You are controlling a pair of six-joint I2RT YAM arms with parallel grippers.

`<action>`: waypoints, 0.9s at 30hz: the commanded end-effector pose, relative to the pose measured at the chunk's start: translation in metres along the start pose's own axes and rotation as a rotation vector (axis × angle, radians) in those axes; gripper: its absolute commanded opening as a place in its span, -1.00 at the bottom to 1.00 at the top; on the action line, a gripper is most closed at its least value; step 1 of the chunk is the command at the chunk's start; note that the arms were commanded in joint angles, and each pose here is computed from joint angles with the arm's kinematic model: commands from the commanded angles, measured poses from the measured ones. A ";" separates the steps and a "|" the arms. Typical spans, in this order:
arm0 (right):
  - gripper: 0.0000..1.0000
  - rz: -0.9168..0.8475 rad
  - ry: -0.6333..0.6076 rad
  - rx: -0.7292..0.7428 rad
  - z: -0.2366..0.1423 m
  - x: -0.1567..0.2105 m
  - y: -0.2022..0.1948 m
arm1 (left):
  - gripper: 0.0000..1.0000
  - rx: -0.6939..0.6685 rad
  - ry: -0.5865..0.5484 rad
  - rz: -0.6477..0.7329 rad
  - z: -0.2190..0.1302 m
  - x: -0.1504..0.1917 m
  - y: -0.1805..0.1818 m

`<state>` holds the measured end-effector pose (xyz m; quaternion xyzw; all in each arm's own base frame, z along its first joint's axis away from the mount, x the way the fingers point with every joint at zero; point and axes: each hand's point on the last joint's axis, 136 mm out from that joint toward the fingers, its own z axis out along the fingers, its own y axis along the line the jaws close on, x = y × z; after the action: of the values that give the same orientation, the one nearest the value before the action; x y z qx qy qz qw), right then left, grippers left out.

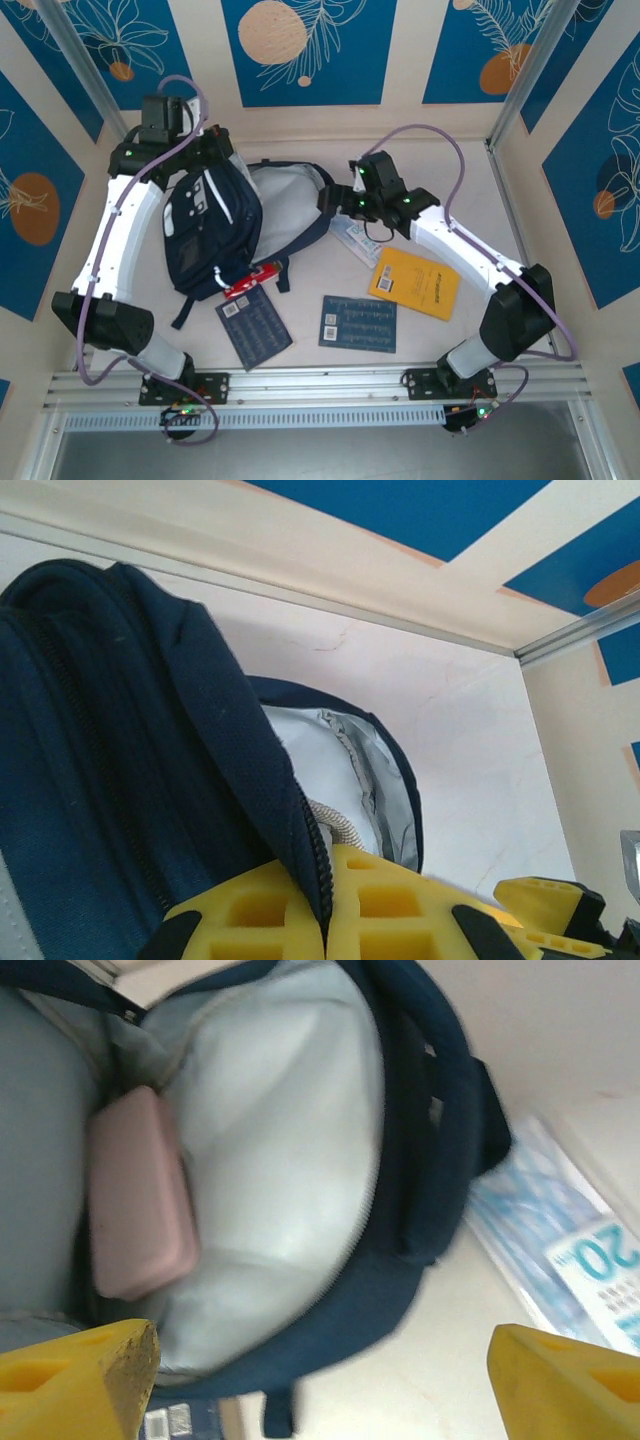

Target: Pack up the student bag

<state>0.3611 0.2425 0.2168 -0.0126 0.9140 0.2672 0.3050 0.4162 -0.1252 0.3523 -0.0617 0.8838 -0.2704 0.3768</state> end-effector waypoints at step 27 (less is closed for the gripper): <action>0.72 0.190 0.428 0.175 0.118 0.045 -0.138 | -1.00 -0.050 -0.028 -0.161 0.046 0.021 0.063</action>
<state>0.4230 0.1823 0.0488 0.0570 0.9739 0.1894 0.1115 0.4324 -0.1257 0.2624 -0.1038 0.8970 -0.2725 0.3323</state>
